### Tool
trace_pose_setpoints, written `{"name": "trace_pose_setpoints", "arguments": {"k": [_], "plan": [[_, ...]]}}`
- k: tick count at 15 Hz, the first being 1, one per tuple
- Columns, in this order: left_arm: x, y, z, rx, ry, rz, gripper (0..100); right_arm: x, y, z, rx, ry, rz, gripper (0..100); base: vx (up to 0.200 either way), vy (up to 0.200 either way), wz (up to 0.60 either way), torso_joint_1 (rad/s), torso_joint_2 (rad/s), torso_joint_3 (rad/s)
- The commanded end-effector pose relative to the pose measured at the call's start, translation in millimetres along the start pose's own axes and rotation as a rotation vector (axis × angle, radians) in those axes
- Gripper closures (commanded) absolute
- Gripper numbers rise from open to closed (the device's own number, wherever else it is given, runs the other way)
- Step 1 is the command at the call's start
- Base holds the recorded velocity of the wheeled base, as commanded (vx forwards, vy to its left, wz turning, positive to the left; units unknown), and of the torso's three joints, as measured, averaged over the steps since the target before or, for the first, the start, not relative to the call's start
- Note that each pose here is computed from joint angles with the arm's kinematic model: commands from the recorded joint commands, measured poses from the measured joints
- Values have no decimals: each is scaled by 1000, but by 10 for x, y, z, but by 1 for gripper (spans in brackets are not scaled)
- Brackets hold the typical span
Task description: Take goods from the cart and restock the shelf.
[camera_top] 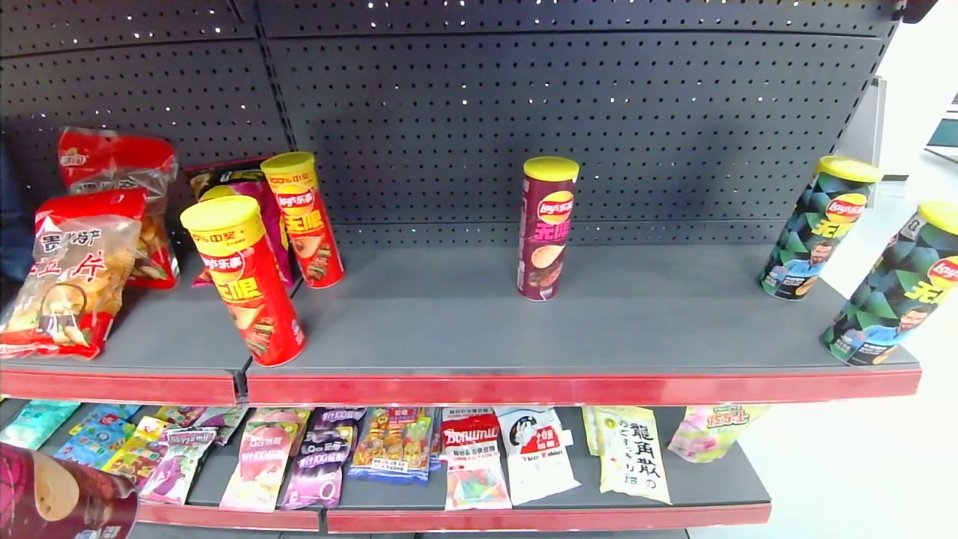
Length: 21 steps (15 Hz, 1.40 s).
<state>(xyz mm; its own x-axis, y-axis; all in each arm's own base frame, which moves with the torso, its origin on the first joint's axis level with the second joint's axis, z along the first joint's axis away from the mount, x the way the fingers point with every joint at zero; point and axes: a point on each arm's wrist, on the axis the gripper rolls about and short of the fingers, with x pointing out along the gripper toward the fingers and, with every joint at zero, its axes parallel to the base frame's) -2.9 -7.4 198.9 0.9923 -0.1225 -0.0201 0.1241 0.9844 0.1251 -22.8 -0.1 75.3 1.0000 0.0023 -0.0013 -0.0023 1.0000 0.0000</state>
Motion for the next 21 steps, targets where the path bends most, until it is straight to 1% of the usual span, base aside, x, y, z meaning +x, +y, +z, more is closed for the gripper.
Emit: {"name": "trace_pose_setpoints", "arguments": {"k": [1, 3, 6, 9, 10, 11, 12, 14, 15, 17, 18, 19, 20, 21], "plan": [[-21, -7, -7, 17, -10, 1, 100, 0, 0, 0, 0, 0, 1, 0, 0, 0, 0, 0, 0, 0], [-20, -7, -8, 23, -7, 7, 100, 0, 0, 0, 0, 0, 1, 0, 0, 0, 0, 0, 0, 0], [-26, -9, -8, 25, -10, 8, 100, 0, 0, 0, 0, 0, 1, 0, 200, 0, 0, -6, -1, 2], [-76, -25, 2, 36, -42, -9, 100, 0, 1, 0, -6, 0, 4, 0, 0, 0, 0, 0, 0, 0], [-104, -35, -5, 46, -54, -8, 100, 0, 0, 0, -6, 0, 5, 0, 0, 0, 0, 0, 0, 0], [-128, -44, -21, 67, -63, -6, 100, 1, 1, 1, -6, 2, 10, 0, 0, 0, 0, 0, 0, 0], [-155, -54, -28, 74, -76, -3, 100, 0, 1, 5, -8, 0, 10, 0, 0, 0, 0, 0, 0, 0], [-177, -64, -55, 78, -83, -5, 100, -1, 1, 6, -20, -3, 2, 0, 0, 0, 0, 0, 0, 0], [-196, -71, -65, 81, -92, -2, 100, -1, 2, 9, -49, -6, 7, 0, 0, 0, 0, 0, 0, 0], [-200, -66, -35, 83, -98, 5, 100, -1, 6, 11, -65, -8, 27, 0, 0, 0, 0, 0, 0, 0], [-219, -70, -12, 87, -111, 5, 100, -1, 6, 11, -60, -8, 27, 0, 0, 0, 0, 0, 0, 0], [-229, -70, 12, 90, -120, 7, 100, -32, 9, 174, -60, -70, 43, 0, 0, 0, 0, 0, 0, 0], [-238, -70, 30, 92, -126, 8, 100, 92, 12, 945, 3, -64, 70, 0, 0, 0, 0, 0, 0, 0], [-231, -70, 25, 89, -118, 2, 100, 362, 19, 1369, 105, -10, 89, 0, 0, 0, 0, 0, 0, 0]]}}
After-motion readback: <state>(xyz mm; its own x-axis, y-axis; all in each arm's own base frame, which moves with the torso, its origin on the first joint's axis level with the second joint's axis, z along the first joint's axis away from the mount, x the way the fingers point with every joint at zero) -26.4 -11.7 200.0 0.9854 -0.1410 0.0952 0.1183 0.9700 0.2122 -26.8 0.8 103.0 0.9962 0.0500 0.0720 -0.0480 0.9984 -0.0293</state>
